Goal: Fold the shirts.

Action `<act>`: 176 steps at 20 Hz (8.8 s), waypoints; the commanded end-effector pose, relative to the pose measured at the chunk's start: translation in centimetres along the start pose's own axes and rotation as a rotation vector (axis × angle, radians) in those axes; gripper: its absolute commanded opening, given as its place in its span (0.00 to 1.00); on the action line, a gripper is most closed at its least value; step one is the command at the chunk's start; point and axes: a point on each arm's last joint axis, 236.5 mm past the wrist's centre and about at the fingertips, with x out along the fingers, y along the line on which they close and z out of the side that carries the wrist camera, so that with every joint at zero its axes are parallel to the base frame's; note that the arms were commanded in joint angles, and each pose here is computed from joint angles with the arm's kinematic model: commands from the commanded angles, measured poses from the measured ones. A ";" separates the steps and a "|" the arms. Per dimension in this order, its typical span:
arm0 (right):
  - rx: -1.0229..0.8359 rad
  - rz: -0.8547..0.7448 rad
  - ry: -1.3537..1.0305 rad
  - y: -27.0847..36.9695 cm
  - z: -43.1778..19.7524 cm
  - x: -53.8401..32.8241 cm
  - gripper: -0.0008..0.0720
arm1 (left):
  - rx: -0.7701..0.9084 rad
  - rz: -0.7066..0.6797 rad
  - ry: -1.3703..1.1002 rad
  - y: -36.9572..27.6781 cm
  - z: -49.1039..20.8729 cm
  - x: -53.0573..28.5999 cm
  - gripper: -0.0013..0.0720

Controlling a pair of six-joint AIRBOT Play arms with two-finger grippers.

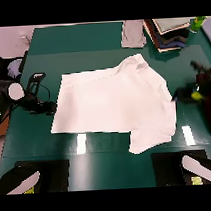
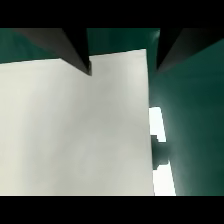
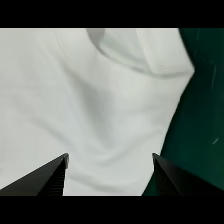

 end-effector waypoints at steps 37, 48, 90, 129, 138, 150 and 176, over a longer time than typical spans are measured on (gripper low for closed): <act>0.004 -0.052 0.199 0.0 -10.4 7.7 0.04 | -0.110 0.008 0.133 1.1 -7.7 8.0 0.70; -0.035 -0.045 0.102 1.3 -6.6 4.0 0.04 | -0.082 -0.024 0.074 -0.1 -4.1 3.9 0.05; -0.260 -0.067 -0.319 6.8 24.5 -3.0 0.04 | -0.049 0.003 -0.429 0.5 24.5 1.6 0.05; -0.177 -0.081 -0.286 3.5 9.2 -7.0 0.63 | -0.167 0.021 0.209 2.9 -7.6 5.0 0.69; -0.276 -0.057 -0.189 7.2 8.2 -3.8 0.63 | -0.244 -0.143 0.156 -0.6 -8.7 8.0 0.69; -0.062 -0.063 0.093 0.7 -4.8 -0.1 0.84 | -0.157 -0.167 0.086 -1.1 -7.1 5.4 0.05; -0.171 -0.132 0.227 3.2 -13.3 7.7 0.04 | -0.059 -0.096 0.181 0.5 -9.8 5.0 0.05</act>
